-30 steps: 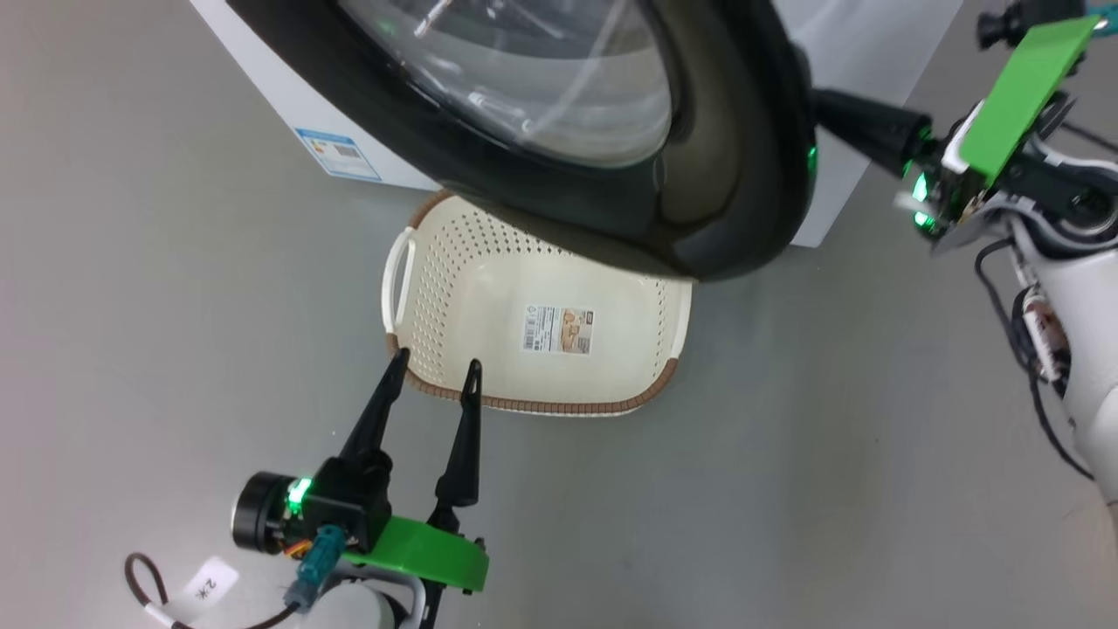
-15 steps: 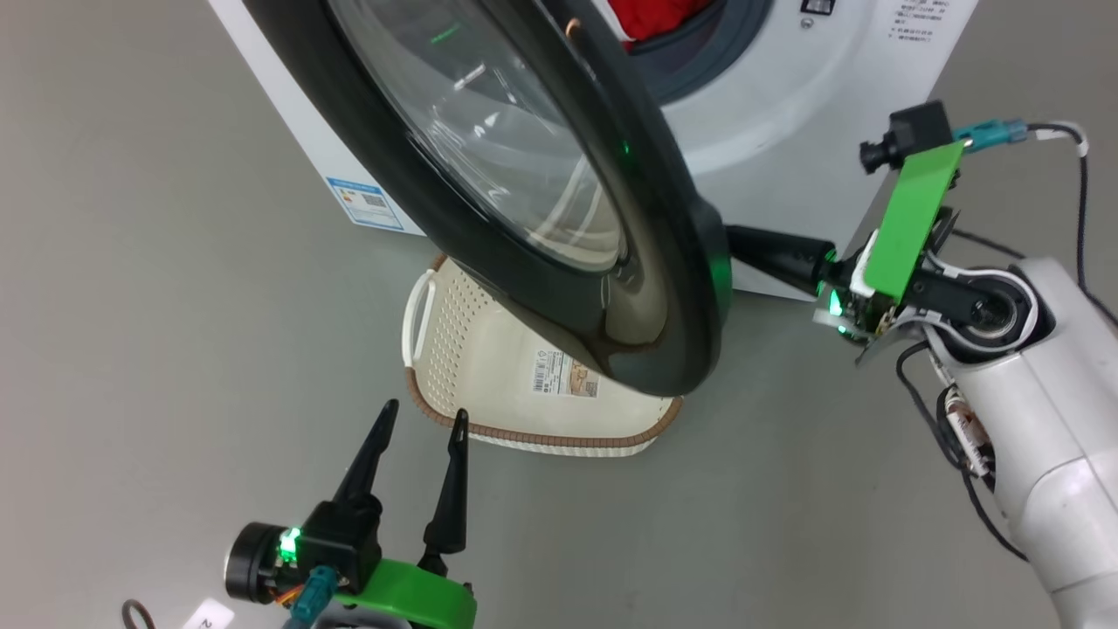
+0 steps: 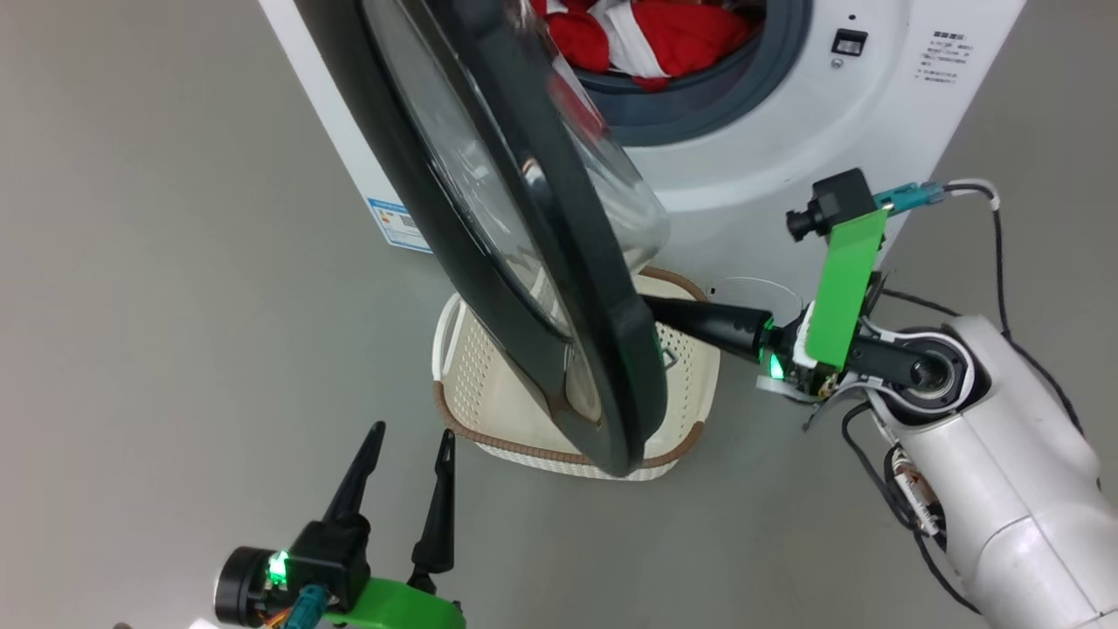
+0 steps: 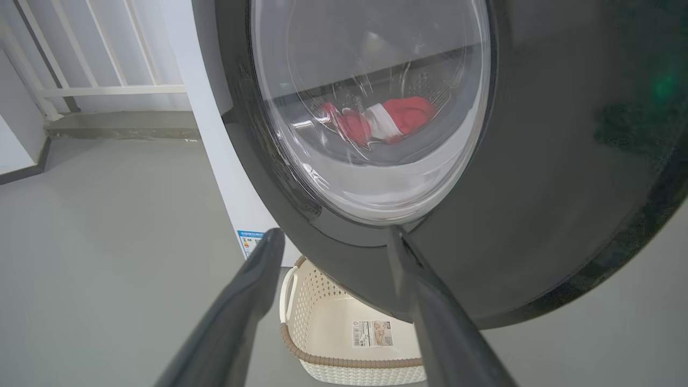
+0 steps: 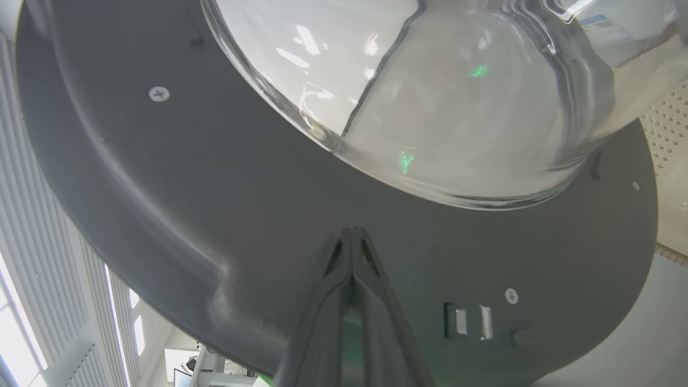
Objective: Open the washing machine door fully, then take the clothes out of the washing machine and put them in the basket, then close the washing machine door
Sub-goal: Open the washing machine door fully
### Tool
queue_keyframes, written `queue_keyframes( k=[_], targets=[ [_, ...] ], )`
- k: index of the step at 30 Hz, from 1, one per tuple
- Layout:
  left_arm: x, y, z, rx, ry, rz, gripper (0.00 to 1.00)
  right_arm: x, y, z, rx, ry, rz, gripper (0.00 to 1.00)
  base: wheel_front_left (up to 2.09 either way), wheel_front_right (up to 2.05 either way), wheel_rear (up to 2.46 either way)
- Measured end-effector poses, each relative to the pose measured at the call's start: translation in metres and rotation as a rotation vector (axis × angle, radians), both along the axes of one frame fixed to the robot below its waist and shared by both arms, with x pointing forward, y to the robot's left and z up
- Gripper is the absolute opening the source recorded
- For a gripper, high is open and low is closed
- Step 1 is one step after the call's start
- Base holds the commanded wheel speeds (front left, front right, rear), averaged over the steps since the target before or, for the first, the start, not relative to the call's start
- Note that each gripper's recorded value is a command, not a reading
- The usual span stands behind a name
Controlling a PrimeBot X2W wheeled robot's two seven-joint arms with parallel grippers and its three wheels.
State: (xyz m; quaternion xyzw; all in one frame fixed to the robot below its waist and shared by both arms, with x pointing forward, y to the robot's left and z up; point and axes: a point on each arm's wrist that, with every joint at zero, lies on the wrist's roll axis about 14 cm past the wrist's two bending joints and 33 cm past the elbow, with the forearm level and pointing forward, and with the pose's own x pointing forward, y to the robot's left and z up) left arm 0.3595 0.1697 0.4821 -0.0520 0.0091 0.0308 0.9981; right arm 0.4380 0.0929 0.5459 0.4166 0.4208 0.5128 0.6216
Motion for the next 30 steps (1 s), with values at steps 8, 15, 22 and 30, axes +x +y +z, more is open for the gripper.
queue_keyframes(
  k=[8,15,22,30],
  targets=[
    [-0.013,0.015,0.001,0.006,0.002,0.053,1.0,-0.021,0.02,0.0,0.011,0.002,0.069,0.0,0.0,0.0,0.0],
    [-0.022,0.029,0.004,0.027,-0.004,0.098,1.0,-0.04,0.038,-0.001,0.007,0.001,0.148,0.0,0.0,0.0,0.0],
    [-0.035,0.045,0.002,0.032,0.006,0.158,1.0,-0.055,0.056,-0.002,0.016,0.007,0.215,0.0,0.0,0.0,0.0],
    [-0.044,0.057,0.005,0.039,0.003,0.206,1.0,-0.069,0.072,0.0,0.026,0.009,0.271,0.0,0.0,0.0,0.0]
  ],
)
